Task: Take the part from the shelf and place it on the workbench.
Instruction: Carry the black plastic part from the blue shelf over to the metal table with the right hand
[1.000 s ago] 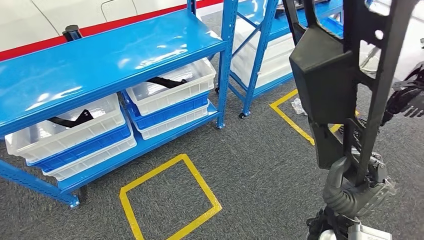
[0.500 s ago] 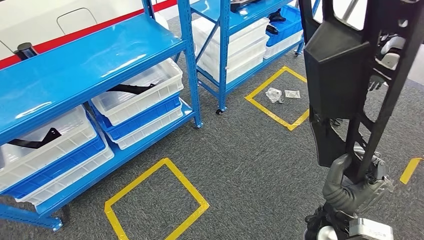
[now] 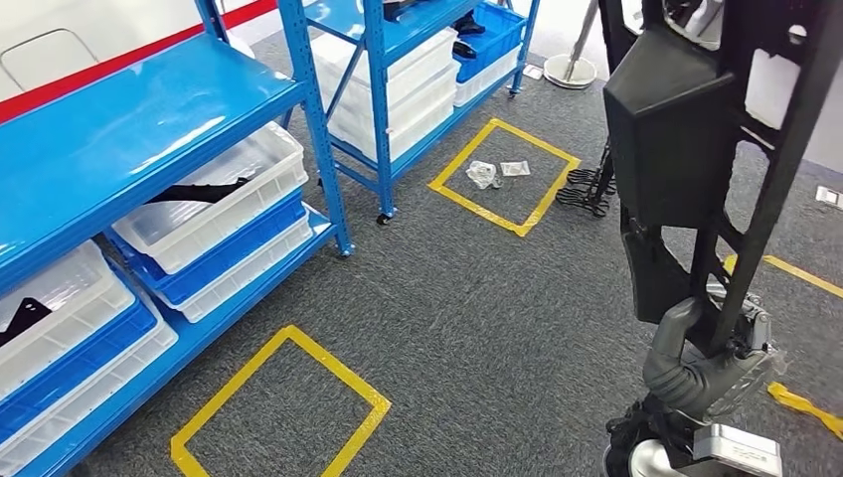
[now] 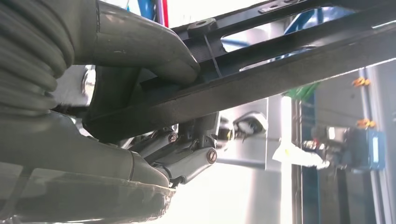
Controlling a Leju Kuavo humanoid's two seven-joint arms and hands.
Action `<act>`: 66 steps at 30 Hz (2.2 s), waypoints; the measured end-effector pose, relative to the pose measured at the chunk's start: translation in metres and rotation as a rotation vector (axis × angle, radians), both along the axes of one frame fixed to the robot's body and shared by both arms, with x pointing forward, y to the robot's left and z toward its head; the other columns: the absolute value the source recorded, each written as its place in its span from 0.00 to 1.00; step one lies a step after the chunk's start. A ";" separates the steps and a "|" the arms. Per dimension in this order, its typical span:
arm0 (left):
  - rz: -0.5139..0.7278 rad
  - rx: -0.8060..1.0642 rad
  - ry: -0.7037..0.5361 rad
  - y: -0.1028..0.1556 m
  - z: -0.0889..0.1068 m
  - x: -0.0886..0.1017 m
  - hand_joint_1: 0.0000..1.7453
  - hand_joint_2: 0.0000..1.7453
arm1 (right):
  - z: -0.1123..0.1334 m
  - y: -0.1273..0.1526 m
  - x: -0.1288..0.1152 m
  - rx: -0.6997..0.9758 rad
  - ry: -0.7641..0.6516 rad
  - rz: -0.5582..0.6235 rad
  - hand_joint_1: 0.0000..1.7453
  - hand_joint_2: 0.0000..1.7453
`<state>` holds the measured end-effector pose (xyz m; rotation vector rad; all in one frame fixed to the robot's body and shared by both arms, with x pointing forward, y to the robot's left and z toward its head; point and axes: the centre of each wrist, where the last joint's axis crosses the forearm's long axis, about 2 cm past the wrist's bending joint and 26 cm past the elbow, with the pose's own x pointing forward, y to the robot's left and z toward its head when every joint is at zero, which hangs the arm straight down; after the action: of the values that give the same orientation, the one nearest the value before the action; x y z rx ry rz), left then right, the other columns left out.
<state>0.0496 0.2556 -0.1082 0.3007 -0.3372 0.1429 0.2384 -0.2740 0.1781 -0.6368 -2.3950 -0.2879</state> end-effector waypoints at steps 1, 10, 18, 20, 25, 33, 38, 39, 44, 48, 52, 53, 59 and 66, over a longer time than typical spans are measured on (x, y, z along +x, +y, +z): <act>0.003 0.000 0.001 0.000 0.000 0.000 0.00 1.00 | -0.001 0.000 0.000 0.000 0.002 0.000 1.00 1.00; 0.004 0.027 0.034 0.010 0.000 0.001 0.00 1.00 | -0.009 -0.002 -0.013 0.020 0.037 -0.018 1.00 1.00; 0.031 0.034 0.069 0.018 -0.002 -0.005 0.00 1.00 | -0.014 -0.001 -0.020 0.049 0.059 0.001 1.00 1.00; 0.035 0.021 0.068 0.019 -0.002 -0.005 0.00 1.00 | -0.013 -0.001 -0.020 0.050 0.056 -0.003 1.00 1.00; 0.028 -0.013 0.031 0.014 -0.002 -0.005 0.00 1.00 | -0.012 -0.001 -0.022 0.043 0.049 -0.011 1.00 1.00; 0.009 -0.029 0.039 0.009 -0.001 -0.004 0.00 1.00 | -0.009 -0.003 -0.023 0.015 0.049 -0.015 1.00 1.00; -0.032 -0.068 0.087 -0.002 -0.001 -0.002 0.00 1.00 | -0.004 -0.005 -0.028 -0.027 0.057 -0.026 1.00 1.00; -0.044 -0.073 0.090 -0.004 0.000 -0.002 0.00 1.00 | -0.004 -0.006 -0.029 -0.037 0.059 -0.025 1.00 1.00; -0.042 -0.065 0.069 -0.009 0.000 -0.002 0.00 1.00 | 0.000 -0.005 -0.026 -0.038 0.048 -0.010 1.00 1.00; -0.022 -0.039 0.046 -0.005 0.000 -0.002 0.00 1.00 | 0.004 -0.006 -0.017 -0.019 0.012 0.005 1.00 1.00; -0.022 -0.039 0.042 0.000 0.000 -0.002 0.00 1.00 | 0.007 -0.007 -0.014 -0.023 -0.007 -0.007 1.00 1.00; -0.023 -0.039 0.038 0.001 0.000 -0.001 0.00 1.00 | 0.007 -0.007 -0.015 -0.026 -0.007 -0.011 1.00 1.00; -0.018 -0.046 0.009 0.002 0.000 0.002 0.00 1.00 | 0.006 -0.010 -0.018 -0.038 -0.005 -0.022 1.00 1.00; -0.010 -0.032 0.000 0.005 0.000 0.005 0.00 1.00 | 0.006 -0.008 -0.020 -0.023 -0.001 -0.011 1.00 1.00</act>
<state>0.0547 0.2604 -0.1081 0.2678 -0.3362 0.1381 0.2186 -0.2825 0.1842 -0.6608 -2.3992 -0.2650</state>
